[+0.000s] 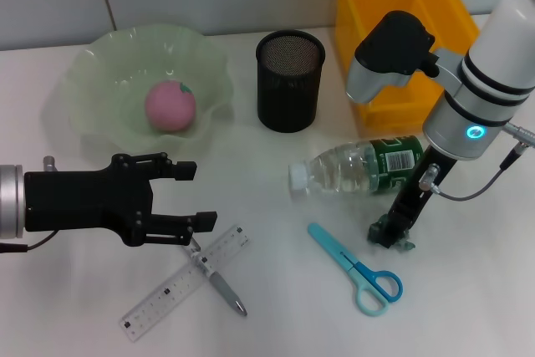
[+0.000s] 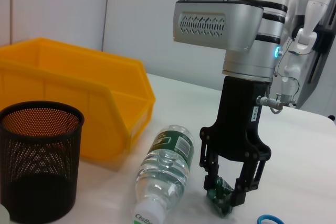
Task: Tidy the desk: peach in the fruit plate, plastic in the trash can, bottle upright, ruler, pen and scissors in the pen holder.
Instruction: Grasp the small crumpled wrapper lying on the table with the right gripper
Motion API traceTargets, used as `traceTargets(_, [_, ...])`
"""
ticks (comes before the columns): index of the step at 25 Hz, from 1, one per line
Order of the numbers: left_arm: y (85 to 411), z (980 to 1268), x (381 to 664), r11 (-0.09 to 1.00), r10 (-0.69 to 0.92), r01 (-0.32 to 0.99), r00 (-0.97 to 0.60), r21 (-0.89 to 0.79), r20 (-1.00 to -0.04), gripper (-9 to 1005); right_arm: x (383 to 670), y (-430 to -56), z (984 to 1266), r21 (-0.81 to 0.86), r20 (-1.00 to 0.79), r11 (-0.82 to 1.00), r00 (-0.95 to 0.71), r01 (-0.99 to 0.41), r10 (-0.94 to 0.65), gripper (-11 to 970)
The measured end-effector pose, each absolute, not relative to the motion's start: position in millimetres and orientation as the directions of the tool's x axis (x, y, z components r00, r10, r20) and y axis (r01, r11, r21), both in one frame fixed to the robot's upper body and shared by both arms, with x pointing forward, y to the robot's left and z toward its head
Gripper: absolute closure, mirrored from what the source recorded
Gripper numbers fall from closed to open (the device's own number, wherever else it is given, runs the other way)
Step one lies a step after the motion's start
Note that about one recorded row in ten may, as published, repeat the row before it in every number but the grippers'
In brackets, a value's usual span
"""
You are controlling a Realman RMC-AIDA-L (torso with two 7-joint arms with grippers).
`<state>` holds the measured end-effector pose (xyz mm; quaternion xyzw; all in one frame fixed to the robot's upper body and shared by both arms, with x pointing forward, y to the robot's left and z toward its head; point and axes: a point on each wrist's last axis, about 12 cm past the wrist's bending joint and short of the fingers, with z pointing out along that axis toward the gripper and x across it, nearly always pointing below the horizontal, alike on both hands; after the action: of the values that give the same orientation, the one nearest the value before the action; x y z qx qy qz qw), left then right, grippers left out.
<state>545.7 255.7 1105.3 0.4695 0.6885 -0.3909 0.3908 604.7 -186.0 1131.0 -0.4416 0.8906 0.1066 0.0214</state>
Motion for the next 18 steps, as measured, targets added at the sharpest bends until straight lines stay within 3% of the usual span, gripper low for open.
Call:
traceTargets(7, [255.3,1106.3,546.7,0.251,0.342,0.954,-0.247,-0.165,-0.907,153,604.8,-185.9,1131.0,0.171,-0.132,0.587,-0.609,-0.791,-0.782,492])
traceTargets(18, [255.4,1107.0,546.6,0.254,0.340,0.953,-0.246,-0.163,-0.908,154,604.0,-186.4,1130.7,0.175,-0.129,0.587,-0.610,-0.790,-0.782,590])
